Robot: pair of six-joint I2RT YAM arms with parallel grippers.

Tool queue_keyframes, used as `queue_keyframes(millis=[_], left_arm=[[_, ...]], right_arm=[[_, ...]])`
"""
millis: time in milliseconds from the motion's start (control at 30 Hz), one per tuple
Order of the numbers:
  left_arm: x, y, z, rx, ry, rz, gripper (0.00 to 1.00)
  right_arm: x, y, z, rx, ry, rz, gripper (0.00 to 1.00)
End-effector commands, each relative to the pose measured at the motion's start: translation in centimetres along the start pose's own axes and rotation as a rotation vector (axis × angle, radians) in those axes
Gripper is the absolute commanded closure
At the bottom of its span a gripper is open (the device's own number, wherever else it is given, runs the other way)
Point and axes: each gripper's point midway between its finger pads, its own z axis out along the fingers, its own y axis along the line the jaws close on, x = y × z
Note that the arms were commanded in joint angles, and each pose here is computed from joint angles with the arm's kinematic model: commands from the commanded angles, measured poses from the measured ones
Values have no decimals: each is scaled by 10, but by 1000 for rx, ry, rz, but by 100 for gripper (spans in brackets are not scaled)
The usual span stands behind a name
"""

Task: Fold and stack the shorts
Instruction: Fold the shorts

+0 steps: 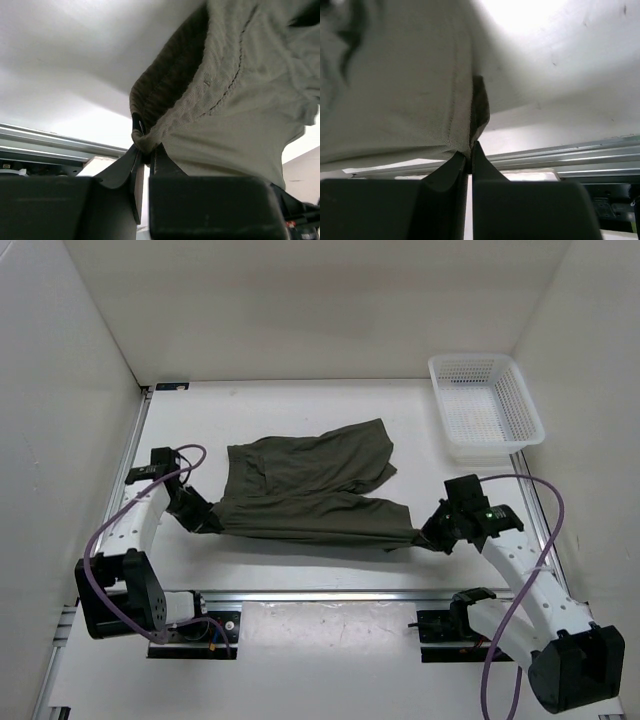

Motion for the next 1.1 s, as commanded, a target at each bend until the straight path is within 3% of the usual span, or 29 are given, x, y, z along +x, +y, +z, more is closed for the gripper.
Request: queue_keyframes(millis=[0, 233, 333, 433, 600, 633, 667, 700, 733, 767, 800, 833, 867, 900, 1000, 1067], left_arm=[[-35, -10, -26, -3, -166, 19, 90], [-81, -57, -61, 55, -242, 39, 90], [-107, -86, -78, 91, -284, 60, 90], [-137, -111, -76, 101, -282, 62, 90], [-191, -147, -34, 77, -215, 90, 89], [-211, -168, -46, 121, -273, 106, 84], [-223, -168, -20, 93, -238, 107, 66], [-232, -173, -14, 94, -239, 107, 56], [-249, -191, -29, 135, -297, 134, 40], [-257, -188, -2, 105, -257, 123, 25], [-254, -184, 1, 79, -224, 126, 10], [-255, -186, -1, 82, -228, 127, 8], [-255, -188, -10, 92, -245, 146, 7], [-255, -181, -16, 56, -268, 141, 5], [-244, -166, -35, 40, -339, 165, 5], [-223, -149, -22, 10, -295, 176, 13]], right_arm=[[-30, 1, -16, 68, -119, -28, 100], [-119, 84, -51, -14, -360, -101, 100], [-151, 112, -38, -1, -387, -134, 100], [-182, 145, -21, 0, -392, -166, 100], [-253, 207, 21, -7, -426, -210, 100], [-261, 206, 58, 19, -373, -217, 100], [-283, 240, 47, -57, -424, -233, 100], [-298, 251, 54, -80, -431, -266, 97], [-299, 237, 104, -25, -337, -267, 72], [-317, 270, 82, -109, -389, -278, 58], [-316, 265, 106, -110, -327, -272, 49], [-315, 268, 100, -121, -326, -275, 40], [-309, 258, 111, -96, -297, -271, 39], [-308, 260, 90, -111, -332, -283, 39], [-278, 236, 83, -91, -334, -293, 39], [-265, 221, 81, -83, -325, -292, 39]])
